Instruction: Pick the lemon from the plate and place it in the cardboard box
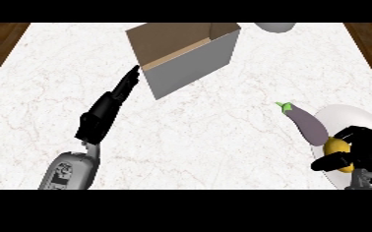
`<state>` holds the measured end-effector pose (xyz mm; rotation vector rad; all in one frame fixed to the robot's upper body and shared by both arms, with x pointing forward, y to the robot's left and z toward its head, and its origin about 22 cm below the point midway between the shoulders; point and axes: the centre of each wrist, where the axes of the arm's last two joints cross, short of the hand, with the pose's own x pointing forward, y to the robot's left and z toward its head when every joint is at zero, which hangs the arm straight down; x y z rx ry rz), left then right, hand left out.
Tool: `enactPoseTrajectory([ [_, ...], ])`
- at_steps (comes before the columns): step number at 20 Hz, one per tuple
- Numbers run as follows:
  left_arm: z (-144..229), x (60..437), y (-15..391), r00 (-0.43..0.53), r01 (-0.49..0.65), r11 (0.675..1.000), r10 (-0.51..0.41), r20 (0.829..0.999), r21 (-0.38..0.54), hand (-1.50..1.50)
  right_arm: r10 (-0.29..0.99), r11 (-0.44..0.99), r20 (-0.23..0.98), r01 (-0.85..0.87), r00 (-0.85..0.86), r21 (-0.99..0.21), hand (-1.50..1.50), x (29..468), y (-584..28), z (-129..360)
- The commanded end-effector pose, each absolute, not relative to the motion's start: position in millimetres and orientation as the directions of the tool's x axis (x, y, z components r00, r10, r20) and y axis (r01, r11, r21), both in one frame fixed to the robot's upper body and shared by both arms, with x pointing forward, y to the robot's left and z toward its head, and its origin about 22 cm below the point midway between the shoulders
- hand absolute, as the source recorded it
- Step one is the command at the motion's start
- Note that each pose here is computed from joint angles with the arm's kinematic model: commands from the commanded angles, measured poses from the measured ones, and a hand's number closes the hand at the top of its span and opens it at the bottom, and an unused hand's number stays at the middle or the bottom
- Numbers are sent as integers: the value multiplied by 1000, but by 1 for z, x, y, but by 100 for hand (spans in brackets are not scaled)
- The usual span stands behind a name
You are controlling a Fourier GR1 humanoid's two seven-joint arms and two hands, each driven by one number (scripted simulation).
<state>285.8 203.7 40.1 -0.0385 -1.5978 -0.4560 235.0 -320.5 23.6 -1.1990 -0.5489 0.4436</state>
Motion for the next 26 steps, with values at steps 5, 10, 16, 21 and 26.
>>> enactPoseTrajectory([
  [5,45,290,174,-140,436,860,-227,964,265,0,960,136,166,-142,-226,-980,150,254,-170,68],
  [10,42,293,182,-110,374,888,-245,963,269,0,786,97,82,-8,-613,-995,150,248,-105,106],
  [16,32,287,207,-80,292,919,-250,965,263,0,658,231,162,-7,-735,-973,150,222,-97,155],
  [21,48,278,218,-92,298,919,-243,966,259,0,589,360,245,-22,-770,-933,150,184,-119,201],
  [26,39,278,197,-74,289,923,-244,967,255,0,612,463,334,-18,-716,-886,150,183,-115,235],
])
